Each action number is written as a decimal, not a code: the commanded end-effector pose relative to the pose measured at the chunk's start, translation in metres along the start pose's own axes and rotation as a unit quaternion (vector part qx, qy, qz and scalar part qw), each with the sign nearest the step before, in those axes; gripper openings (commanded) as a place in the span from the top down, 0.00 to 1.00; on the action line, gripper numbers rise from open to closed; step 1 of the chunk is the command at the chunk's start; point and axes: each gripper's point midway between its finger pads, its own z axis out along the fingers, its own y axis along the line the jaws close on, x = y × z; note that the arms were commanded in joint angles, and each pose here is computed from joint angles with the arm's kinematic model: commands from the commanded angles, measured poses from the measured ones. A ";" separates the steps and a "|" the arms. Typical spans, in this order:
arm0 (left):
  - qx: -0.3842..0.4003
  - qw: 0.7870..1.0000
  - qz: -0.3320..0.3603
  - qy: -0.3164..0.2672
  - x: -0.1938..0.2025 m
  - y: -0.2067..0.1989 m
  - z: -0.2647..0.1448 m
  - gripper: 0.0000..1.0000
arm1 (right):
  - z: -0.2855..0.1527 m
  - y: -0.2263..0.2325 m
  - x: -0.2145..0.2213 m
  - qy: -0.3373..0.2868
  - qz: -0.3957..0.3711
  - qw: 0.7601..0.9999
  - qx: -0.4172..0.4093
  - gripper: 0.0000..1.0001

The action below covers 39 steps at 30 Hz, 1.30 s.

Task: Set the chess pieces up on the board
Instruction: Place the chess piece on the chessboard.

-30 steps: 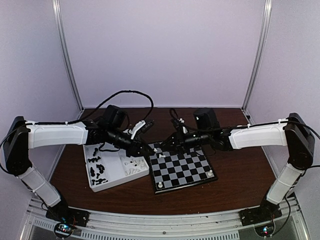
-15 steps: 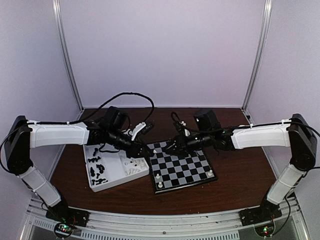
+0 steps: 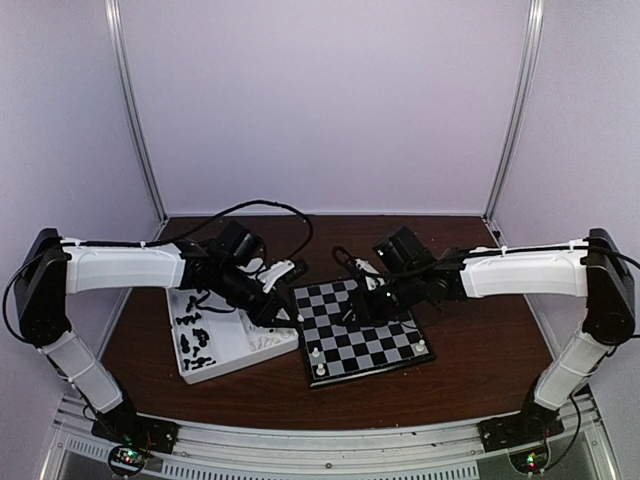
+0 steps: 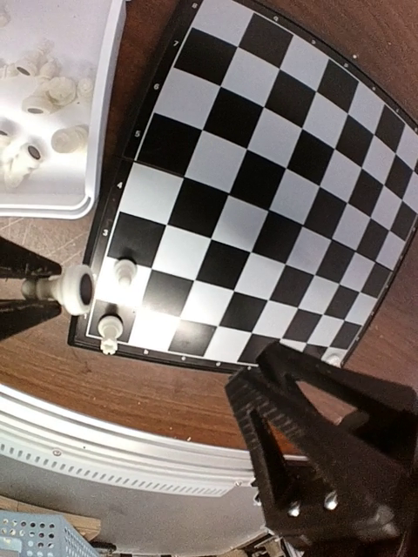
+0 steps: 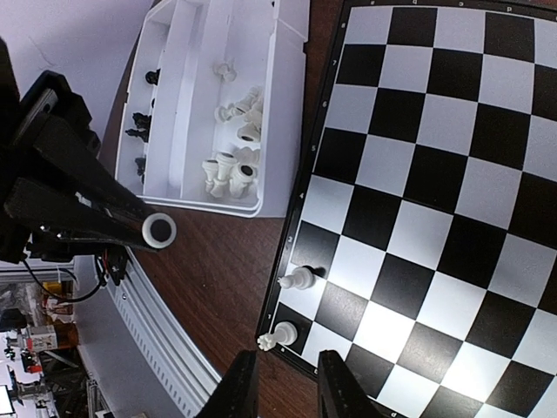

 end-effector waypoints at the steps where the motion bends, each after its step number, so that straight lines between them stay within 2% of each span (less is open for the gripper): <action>1: -0.030 0.999 -0.018 0.035 -0.001 0.013 0.010 0.93 | 0.004 -0.007 -0.005 -0.012 -0.022 0.999 0.035 0.74; 9: -0.080 0.982 -0.074 0.153 0.009 0.032 0.024 0.94 | -0.006 -0.024 -0.005 -0.027 -0.033 0.996 0.082 0.74; 21: -0.085 0.951 -0.213 0.205 -0.005 0.038 0.046 0.91 | -0.047 -0.040 -0.018 -0.139 -0.030 0.982 0.122 0.74; 29: -0.133 0.921 -0.233 0.281 0.005 0.057 0.050 0.91 | -0.056 -0.049 -0.013 -0.146 -0.030 0.980 0.131 0.74; 39: -0.154 0.901 -0.237 0.328 0.009 0.068 0.054 0.89 | -0.057 -0.053 -0.012 -0.150 -0.028 0.980 0.127 0.74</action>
